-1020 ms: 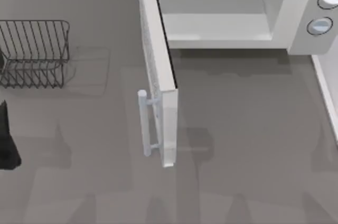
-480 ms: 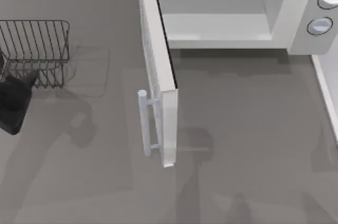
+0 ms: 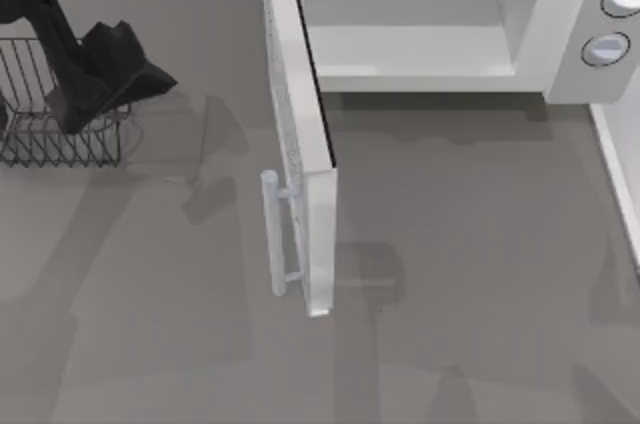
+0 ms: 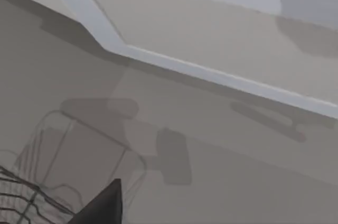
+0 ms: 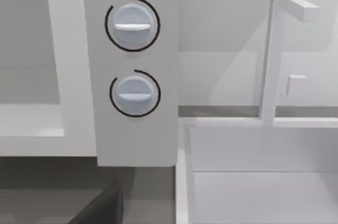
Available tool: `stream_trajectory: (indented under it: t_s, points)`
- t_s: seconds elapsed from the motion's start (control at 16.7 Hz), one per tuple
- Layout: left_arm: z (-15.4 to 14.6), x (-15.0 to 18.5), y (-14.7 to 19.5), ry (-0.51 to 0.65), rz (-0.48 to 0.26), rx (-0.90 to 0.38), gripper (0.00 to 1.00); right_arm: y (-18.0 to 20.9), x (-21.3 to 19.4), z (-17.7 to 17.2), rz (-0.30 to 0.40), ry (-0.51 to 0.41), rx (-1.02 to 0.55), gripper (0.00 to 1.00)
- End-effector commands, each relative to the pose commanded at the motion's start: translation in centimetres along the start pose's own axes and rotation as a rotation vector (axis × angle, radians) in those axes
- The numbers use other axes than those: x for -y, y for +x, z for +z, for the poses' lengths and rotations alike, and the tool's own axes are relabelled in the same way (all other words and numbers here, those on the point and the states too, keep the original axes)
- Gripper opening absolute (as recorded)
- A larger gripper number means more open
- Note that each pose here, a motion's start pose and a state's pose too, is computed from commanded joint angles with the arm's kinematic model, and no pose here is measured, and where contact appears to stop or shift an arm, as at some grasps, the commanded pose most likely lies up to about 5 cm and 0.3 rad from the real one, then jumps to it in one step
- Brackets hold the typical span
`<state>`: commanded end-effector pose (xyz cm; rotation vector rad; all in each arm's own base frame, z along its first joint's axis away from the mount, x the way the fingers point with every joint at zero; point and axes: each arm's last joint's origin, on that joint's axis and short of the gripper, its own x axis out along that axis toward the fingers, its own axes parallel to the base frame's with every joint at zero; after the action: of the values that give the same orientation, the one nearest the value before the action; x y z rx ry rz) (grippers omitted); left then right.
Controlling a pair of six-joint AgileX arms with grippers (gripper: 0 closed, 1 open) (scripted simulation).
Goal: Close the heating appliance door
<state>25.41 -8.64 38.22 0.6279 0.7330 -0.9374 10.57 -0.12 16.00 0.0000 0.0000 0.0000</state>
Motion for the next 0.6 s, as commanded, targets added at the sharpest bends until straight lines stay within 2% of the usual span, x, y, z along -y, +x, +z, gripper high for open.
stream_trajectory:
  t_s: [0.3,0.48,0.6]
  points:
    - [4.1,-2.4,3.7,0.130,-0.226,-0.075,1.00,0.0,0.0,0.0,0.000,0.000,0.000,1.00]
    - [5.1,-2.9,5.2,0.167,-0.297,-0.093,1.00,0.0,0.0,0.0,0.000,0.000,0.000,1.00]
    - [5.3,-2.9,5.4,0.173,-0.309,-0.096,1.00,0.0,0.0,0.0,0.000,0.000,0.000,1.00]
